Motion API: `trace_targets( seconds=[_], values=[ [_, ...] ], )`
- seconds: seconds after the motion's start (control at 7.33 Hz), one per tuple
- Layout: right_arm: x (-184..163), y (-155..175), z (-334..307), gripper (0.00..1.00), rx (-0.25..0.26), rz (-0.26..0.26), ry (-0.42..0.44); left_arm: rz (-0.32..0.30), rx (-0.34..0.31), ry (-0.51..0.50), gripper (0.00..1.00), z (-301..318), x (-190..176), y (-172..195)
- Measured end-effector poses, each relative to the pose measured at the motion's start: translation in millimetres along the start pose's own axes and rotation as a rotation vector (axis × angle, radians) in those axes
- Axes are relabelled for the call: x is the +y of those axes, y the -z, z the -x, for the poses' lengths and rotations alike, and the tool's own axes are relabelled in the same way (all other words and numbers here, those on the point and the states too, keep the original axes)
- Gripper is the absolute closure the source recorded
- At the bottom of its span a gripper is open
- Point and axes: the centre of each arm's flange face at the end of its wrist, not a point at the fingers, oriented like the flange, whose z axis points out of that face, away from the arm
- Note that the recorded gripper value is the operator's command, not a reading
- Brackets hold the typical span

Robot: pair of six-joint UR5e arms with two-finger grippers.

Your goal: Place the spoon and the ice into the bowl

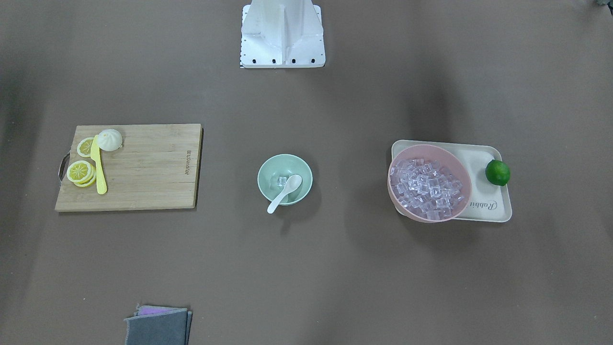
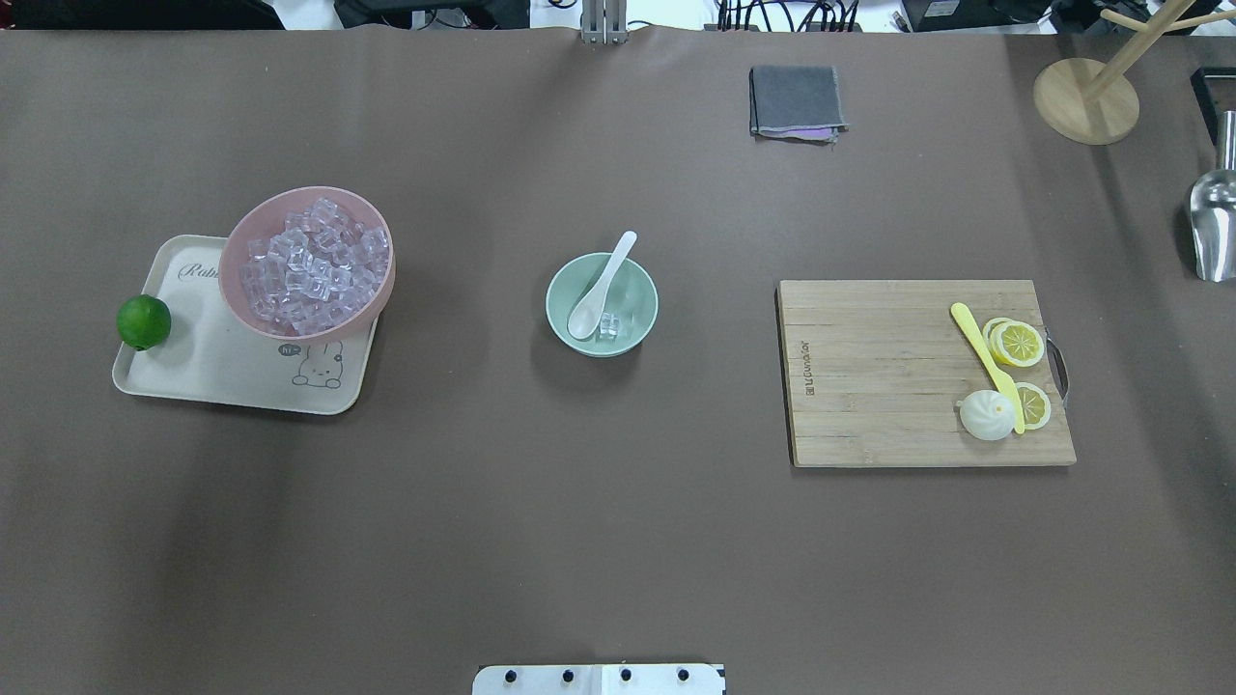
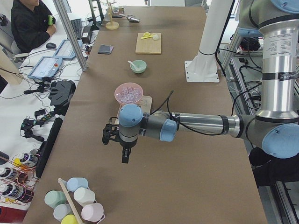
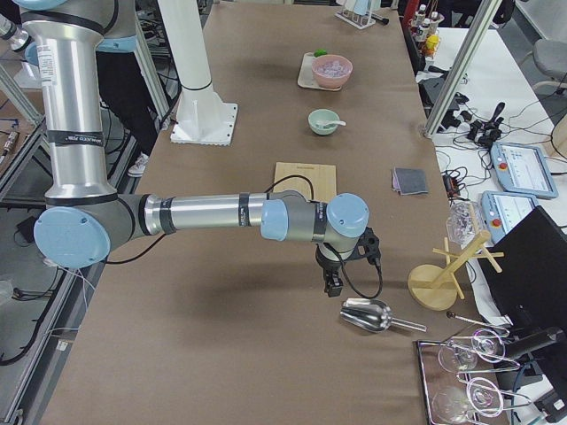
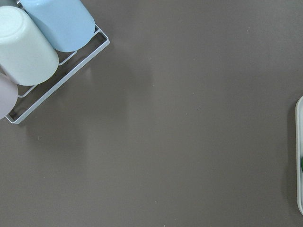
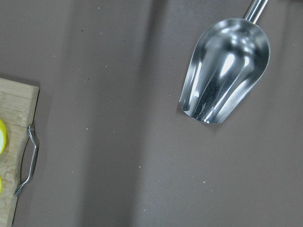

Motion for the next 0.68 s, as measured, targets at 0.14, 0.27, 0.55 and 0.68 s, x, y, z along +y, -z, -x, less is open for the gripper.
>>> trace_targets(
  seconds=[0.14,0.27,0.55,0.68],
  values=[
    [-0.7,0.2,0.5,0.0,0.001,0.0,0.001,0.001,0.0,0.001,0.02,0.4,-0.1,-0.5],
    [-1.2,0.3,1.0,0.0,0.002,0.0,0.003,0.001,0.0,0.001,0.02,0.4,-0.2,-0.5],
    [-1.1,0.2,1.2,0.0,0.003,0.0,0.003,0.001,0.0,0.002,0.02,0.7,0.1,-0.3],
    [-0.7,0.1,1.2,0.0,0.002,0.0,0.003,0.001,-0.001,0.002,0.02,1.0,0.6,-0.5]
  ],
)
